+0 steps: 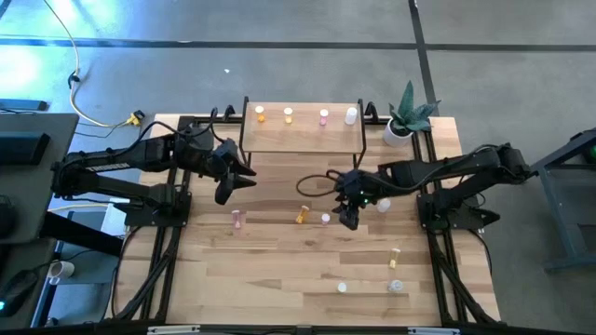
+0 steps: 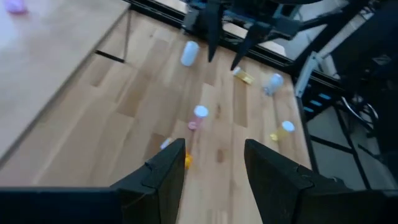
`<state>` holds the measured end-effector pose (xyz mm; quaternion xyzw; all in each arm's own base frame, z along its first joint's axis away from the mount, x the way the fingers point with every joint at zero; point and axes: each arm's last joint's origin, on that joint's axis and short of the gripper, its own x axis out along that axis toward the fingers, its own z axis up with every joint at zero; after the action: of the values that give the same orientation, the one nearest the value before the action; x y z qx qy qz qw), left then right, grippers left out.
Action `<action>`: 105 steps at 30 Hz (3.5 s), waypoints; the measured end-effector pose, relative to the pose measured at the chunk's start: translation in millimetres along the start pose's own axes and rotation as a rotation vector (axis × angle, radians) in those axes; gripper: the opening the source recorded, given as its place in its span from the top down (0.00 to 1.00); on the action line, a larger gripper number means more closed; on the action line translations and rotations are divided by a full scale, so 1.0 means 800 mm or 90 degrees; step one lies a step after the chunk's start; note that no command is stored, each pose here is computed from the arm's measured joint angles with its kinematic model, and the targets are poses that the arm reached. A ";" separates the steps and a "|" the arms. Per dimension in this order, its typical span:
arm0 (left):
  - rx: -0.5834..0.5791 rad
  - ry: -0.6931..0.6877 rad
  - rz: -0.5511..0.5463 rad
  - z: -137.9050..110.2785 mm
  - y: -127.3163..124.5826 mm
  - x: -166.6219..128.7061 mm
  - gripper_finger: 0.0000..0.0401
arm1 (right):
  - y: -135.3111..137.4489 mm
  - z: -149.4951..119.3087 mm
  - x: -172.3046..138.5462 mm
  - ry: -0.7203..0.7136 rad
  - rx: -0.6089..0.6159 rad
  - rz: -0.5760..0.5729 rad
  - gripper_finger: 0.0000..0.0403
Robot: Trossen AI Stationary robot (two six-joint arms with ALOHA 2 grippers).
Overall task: Pick and place medicine bottles onto shelf by color
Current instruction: Put the right pink pill bottle on the shelf aligned with other pink pill bottle
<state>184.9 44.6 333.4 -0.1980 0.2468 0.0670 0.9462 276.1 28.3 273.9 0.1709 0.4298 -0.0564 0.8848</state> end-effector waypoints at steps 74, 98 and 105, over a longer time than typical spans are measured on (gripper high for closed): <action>-0.003 0.022 -0.028 -0.006 -0.014 0.003 0.61 | -0.027 -0.082 0.136 -0.079 -0.203 0.018 0.71; 0.018 0.005 0.013 -0.002 -0.004 0.001 0.61 | -0.037 -0.023 0.055 -0.224 -0.094 -0.010 0.71; 0.024 -0.013 0.068 0.002 0.009 -0.001 0.61 | -0.056 0.041 0.010 -0.254 -0.087 -0.101 0.71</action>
<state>183.1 51.8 332.4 -0.1660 0.2488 0.1151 0.9472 294.1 -24.8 275.2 0.0620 0.2610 -0.1294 0.9546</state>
